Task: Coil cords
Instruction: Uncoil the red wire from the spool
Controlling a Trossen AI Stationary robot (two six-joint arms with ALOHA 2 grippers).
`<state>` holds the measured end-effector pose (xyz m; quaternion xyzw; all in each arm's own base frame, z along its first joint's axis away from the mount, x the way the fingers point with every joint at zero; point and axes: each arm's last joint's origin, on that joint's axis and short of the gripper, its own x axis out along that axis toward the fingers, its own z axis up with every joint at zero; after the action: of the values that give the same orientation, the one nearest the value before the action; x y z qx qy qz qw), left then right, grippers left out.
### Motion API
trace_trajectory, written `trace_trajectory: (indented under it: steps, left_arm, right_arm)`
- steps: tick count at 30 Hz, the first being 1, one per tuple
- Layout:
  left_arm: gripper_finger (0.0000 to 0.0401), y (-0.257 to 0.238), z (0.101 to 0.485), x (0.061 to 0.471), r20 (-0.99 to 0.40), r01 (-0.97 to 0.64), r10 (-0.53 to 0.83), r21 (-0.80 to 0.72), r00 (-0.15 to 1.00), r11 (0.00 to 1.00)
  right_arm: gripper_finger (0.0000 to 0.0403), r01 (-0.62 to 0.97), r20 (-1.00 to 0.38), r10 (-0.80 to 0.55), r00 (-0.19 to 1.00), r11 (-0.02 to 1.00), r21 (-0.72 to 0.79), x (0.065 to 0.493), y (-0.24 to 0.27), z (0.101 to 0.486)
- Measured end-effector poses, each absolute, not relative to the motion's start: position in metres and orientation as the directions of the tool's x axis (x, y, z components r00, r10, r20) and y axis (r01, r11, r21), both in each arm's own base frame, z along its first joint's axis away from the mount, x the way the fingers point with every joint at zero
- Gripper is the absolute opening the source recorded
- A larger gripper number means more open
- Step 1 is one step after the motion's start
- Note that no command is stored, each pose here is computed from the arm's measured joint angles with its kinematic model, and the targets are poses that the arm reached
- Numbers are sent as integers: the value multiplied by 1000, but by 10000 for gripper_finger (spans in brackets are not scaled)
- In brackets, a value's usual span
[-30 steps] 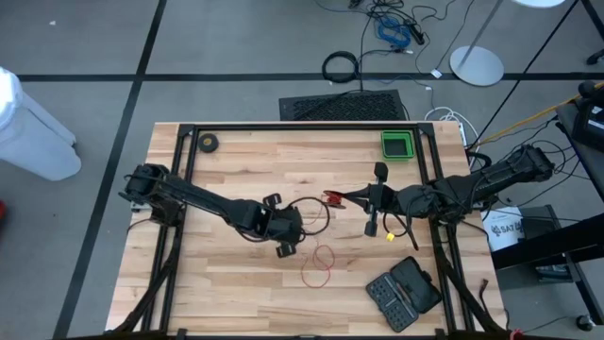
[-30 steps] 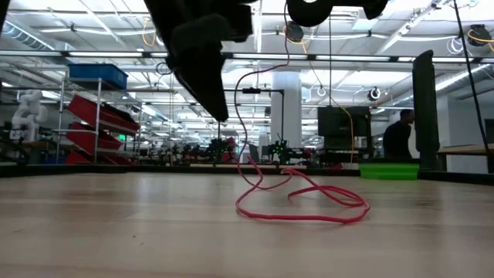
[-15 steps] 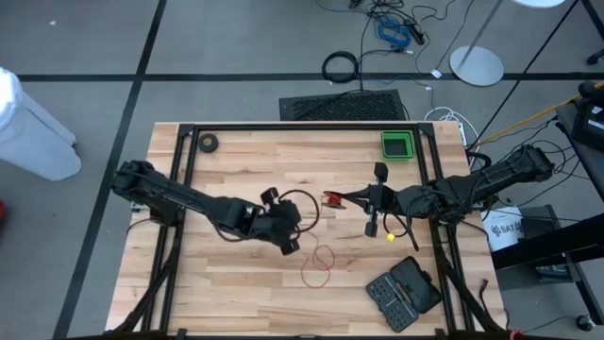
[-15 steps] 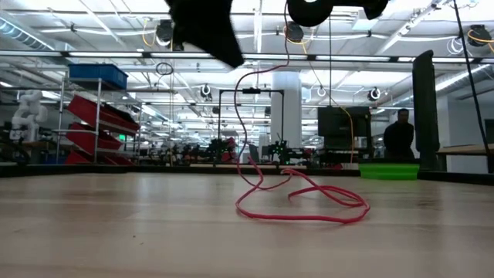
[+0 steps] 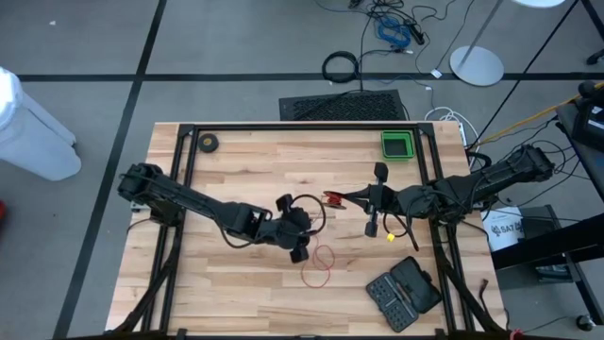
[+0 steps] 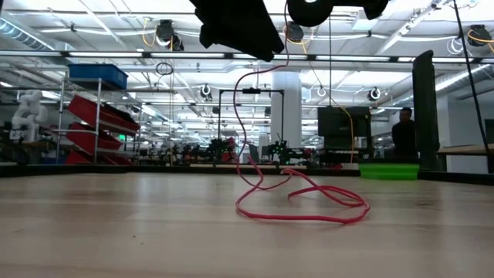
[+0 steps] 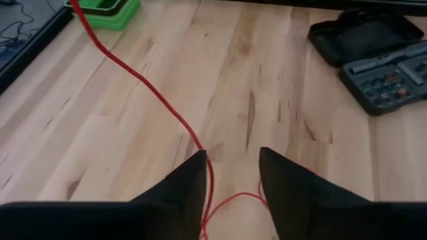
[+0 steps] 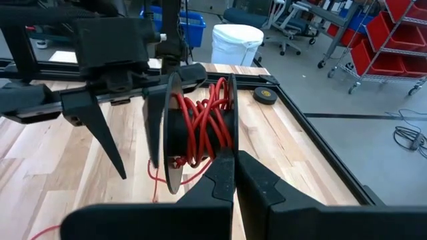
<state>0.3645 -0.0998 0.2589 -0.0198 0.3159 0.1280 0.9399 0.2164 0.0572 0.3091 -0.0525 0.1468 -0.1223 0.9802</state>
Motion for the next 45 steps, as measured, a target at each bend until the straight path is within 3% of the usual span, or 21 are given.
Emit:
trace_trajectory:
  steps: [6, 22, 35, 45]
  left_arm:
    - [192, -99, 259, 364, -595, -263, 243, 55, 766, 963]
    - [193, -99, 243, 371, -596, -252, 321, 199, 736, 947]
    - [90, -99, 243, 371, -596, -239, 318, 210, 737, 948]
    - [81, -97, 243, 372, -598, -254, 317, 189, 736, 948]
  right_arm:
    - [0, 224, -275, -255, 927, 965, -139, 216, 57, 309]
    - [0, 223, -277, -255, 926, 964, -141, 216, 57, 309]
    - [0, 223, -276, -255, 927, 964, -143, 216, 57, 309]
    - [0, 223, -276, -255, 927, 964, -142, 216, 57, 309]
